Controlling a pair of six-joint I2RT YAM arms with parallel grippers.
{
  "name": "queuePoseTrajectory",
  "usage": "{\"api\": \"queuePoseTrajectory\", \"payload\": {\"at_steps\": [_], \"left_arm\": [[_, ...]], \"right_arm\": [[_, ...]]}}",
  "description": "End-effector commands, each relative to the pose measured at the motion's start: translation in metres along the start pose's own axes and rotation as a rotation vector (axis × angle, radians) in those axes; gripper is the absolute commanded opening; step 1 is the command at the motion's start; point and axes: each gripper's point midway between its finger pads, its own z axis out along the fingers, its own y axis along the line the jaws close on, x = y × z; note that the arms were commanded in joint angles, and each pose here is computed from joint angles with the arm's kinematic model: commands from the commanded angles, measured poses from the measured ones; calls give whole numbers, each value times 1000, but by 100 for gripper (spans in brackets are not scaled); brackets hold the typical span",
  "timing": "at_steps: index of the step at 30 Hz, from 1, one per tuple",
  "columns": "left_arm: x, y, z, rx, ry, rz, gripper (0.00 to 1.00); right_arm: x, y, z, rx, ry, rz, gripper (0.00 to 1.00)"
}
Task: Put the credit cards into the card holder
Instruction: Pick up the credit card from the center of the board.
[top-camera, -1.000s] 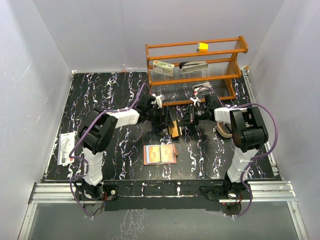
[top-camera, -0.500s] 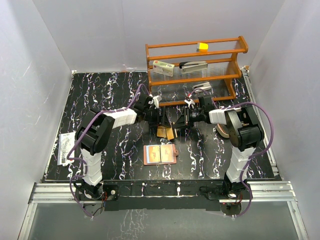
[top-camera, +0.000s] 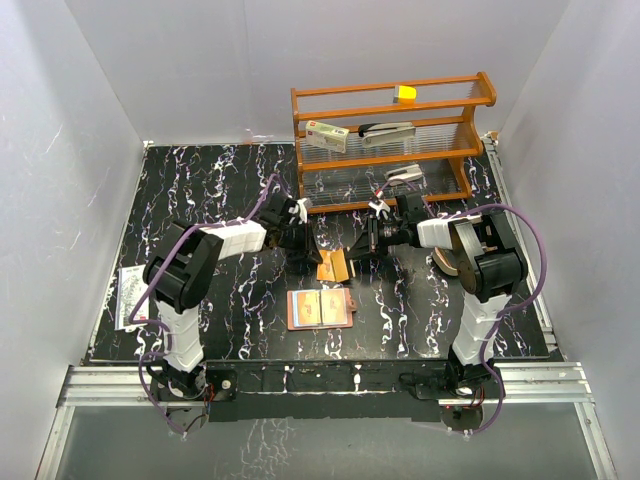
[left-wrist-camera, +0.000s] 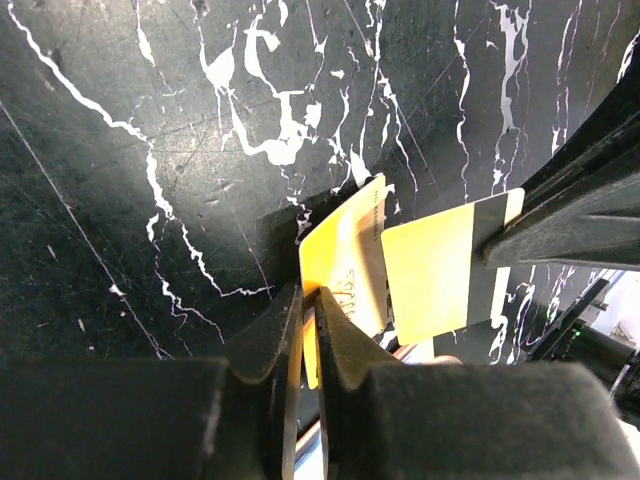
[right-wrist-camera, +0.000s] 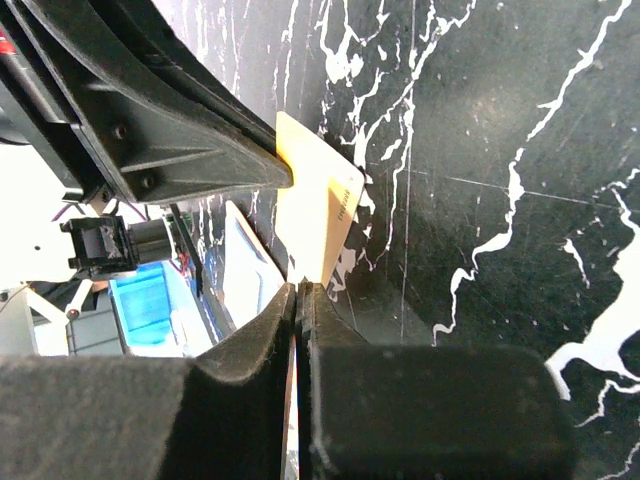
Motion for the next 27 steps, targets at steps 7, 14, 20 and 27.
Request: {"api": "queuePoseTrajectory", "payload": {"at_steps": [7,14,20,27], "left_arm": [[7,5,-19,-17,-3,-29,0],[4,-11,-23,64,-26,-64,0],[-1,-22,-30,101,-44,-66,0],[-9,-31,-46,117,-98,-63,0]], "right_arm": [[-13,14,-14,62,-38,-106,0],[-4,2,-13,96,-31,-78,0],[-6,6,-15,96,-38,-82,0],[-21,26,-36,137,-109,-129,0]]}}
